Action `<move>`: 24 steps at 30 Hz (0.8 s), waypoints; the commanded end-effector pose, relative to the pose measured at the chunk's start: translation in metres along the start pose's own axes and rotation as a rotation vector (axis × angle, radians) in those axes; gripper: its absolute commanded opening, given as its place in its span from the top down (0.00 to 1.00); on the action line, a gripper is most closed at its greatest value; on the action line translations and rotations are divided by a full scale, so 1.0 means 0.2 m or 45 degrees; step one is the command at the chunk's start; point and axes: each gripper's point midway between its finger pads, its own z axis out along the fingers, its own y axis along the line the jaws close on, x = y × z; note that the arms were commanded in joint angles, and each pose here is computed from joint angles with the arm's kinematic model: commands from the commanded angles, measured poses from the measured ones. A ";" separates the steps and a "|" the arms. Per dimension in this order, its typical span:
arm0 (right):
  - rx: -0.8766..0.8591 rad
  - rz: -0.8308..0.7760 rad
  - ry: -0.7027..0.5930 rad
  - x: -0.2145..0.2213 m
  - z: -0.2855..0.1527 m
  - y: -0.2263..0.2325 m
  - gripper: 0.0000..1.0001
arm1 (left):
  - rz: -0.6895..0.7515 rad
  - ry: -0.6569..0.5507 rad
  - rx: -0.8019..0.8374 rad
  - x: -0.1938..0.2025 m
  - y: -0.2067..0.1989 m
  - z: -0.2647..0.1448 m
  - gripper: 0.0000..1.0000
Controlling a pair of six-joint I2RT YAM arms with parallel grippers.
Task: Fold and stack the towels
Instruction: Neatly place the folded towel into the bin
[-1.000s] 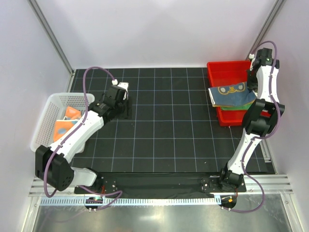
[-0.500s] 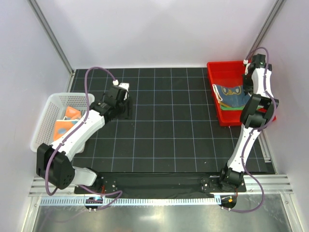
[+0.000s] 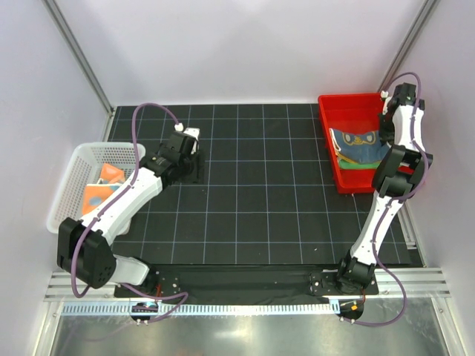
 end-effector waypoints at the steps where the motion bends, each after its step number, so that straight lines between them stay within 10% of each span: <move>1: 0.047 -0.022 -0.154 -0.14 -0.20 -0.07 0.99 | 0.001 -0.038 0.025 -0.05 -0.01 -0.02 0.43; 24: 0.125 -0.017 -0.166 -0.18 -0.13 -0.19 0.94 | 0.000 -0.019 0.050 -0.04 -0.03 -0.01 0.42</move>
